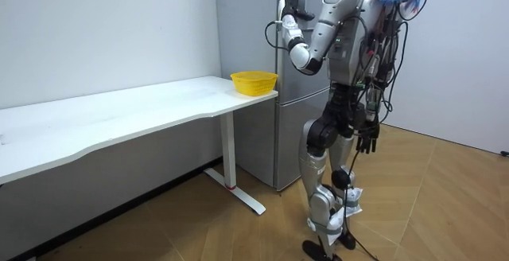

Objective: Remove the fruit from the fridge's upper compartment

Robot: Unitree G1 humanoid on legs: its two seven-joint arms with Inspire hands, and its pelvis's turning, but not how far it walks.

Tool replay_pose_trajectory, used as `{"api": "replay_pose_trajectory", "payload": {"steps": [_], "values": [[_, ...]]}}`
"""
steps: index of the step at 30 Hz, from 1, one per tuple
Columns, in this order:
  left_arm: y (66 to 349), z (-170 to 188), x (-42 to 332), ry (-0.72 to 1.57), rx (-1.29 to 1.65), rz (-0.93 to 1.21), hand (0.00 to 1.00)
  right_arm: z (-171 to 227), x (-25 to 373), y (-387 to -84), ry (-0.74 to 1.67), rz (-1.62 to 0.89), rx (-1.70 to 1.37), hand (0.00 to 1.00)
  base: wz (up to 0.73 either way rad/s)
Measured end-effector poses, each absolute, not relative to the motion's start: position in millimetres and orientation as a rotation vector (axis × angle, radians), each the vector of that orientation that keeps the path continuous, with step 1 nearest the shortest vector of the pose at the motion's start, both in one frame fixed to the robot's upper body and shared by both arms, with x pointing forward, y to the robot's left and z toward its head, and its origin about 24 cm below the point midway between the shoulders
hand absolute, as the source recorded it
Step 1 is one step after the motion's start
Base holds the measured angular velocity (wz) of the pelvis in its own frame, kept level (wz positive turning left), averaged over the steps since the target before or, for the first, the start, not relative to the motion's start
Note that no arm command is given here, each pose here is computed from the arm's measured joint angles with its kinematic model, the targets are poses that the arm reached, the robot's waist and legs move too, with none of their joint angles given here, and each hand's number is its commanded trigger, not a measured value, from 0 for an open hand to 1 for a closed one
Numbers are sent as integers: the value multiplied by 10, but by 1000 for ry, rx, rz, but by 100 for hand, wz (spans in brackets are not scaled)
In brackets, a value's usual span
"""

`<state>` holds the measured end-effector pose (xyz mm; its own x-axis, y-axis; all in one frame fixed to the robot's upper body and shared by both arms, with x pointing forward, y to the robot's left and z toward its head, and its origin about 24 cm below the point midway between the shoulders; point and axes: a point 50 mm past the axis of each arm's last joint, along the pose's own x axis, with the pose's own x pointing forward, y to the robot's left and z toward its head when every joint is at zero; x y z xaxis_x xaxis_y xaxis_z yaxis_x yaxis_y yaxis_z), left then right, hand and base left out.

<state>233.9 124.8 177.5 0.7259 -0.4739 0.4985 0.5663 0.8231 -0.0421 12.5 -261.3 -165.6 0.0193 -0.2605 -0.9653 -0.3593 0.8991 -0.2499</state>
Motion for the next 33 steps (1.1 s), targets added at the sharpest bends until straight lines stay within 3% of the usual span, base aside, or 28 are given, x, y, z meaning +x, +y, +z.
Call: {"api": "replay_pose_trajectory", "payload": {"steps": [6,33], "values": [[1111,1728,2300,-467,-182,-683,0,-1657,128,-2612,1570,82,-499,0,1],[1100,1851,2334,-513,-141,-715,0,-1653,83,-2627,1586,91,-481,0,-6]]}}
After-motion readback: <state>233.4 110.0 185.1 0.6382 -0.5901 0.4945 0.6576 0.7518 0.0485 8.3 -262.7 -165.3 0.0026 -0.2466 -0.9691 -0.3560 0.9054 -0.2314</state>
